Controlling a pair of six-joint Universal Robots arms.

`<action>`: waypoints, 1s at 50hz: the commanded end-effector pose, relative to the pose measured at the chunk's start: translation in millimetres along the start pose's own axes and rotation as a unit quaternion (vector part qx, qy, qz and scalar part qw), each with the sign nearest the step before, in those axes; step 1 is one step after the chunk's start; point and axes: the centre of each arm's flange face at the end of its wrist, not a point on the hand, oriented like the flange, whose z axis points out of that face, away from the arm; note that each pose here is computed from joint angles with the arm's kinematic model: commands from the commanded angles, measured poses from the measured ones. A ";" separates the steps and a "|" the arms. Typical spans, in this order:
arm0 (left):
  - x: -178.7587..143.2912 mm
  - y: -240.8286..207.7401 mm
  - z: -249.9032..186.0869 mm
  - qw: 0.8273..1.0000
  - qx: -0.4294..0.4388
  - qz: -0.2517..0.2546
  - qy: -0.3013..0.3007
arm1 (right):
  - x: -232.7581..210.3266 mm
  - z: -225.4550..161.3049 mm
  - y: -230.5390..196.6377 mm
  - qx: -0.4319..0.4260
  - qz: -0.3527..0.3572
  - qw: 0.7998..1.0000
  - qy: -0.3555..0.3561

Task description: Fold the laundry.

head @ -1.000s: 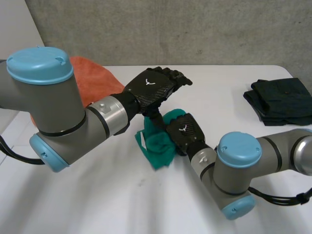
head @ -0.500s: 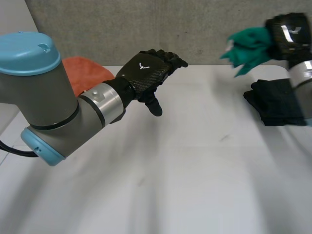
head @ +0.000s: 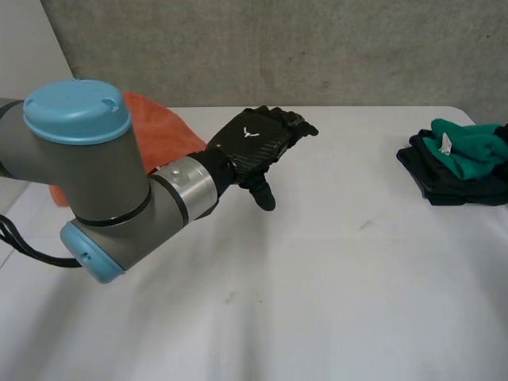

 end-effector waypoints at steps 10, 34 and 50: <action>11.5 -11.4 -2.7 1.000 0.013 0.004 0.011 | 34.7 -39.0 -83.7 -0.079 0.047 0.995 0.035; -153.2 -53.1 -34.5 0.956 0.074 0.089 -0.269 | -91.7 -13.1 -267.7 -0.022 -0.216 0.972 0.096; -278.3 167.9 -12.3 0.925 -0.110 0.234 -0.278 | -227.1 -82.6 -212.8 -0.121 -0.146 0.979 -0.070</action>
